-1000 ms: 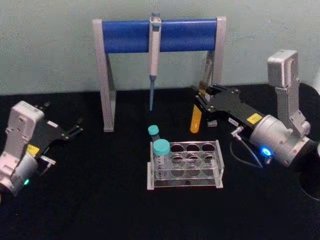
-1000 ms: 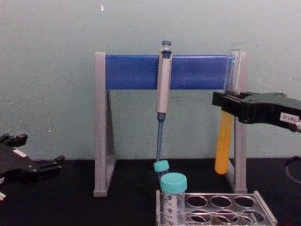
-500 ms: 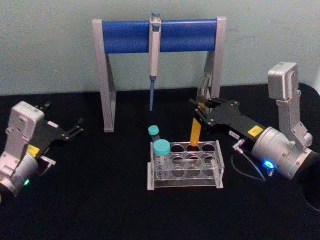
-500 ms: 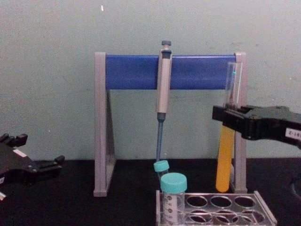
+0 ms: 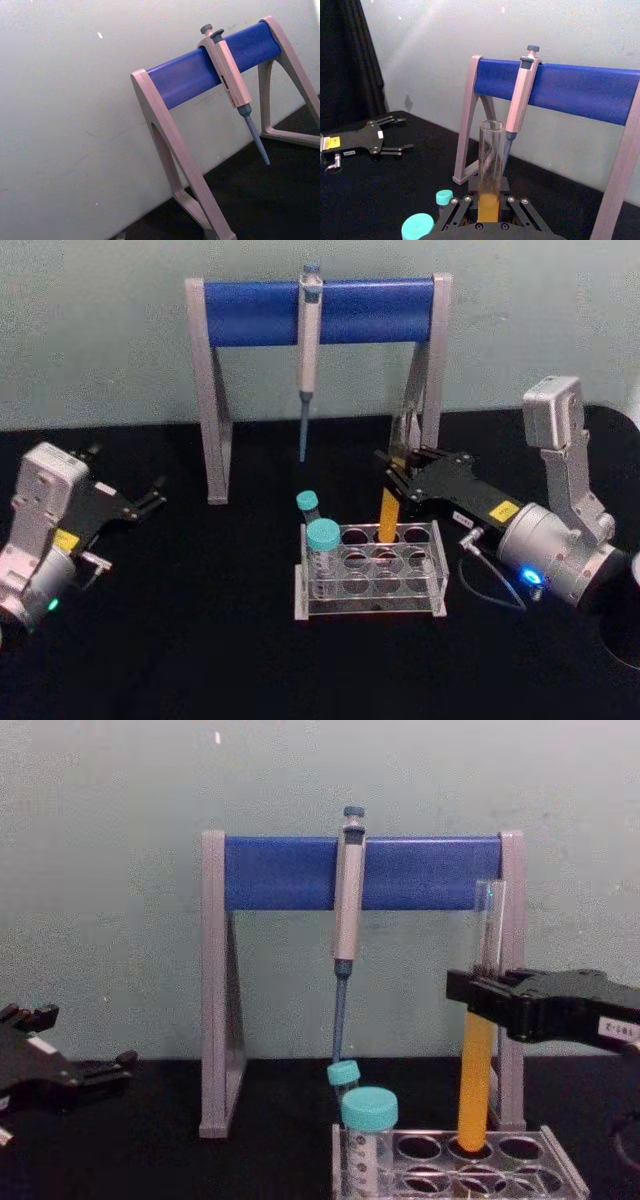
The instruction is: Pick up the test tube from the test tube rack, shake it, then place it back into the test tube rack.
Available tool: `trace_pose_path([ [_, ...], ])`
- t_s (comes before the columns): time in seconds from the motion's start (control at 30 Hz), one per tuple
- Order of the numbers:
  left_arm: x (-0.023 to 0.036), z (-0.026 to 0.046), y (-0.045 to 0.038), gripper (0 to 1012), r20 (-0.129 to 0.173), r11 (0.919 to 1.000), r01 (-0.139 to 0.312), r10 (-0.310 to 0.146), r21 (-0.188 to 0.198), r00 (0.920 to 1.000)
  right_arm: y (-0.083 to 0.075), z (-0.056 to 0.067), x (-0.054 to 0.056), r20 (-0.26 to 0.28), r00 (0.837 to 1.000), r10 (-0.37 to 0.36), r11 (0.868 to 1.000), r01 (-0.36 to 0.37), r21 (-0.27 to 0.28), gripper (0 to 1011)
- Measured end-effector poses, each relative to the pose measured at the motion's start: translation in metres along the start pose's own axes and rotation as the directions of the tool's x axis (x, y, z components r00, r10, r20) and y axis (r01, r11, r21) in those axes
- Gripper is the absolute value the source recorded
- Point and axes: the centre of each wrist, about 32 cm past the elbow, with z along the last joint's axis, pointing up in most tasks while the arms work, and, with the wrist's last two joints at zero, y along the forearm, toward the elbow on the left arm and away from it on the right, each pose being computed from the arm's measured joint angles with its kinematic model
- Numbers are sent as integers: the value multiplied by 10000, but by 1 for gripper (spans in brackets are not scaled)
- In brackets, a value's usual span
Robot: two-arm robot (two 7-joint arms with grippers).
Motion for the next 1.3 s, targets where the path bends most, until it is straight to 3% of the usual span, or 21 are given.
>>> trace_pose_path([
  [1.3,0,0,0,1001,0,10000,-1,1,0,10000,47,-193,22,-58,9998,-167,9983,163,-556,226],
])
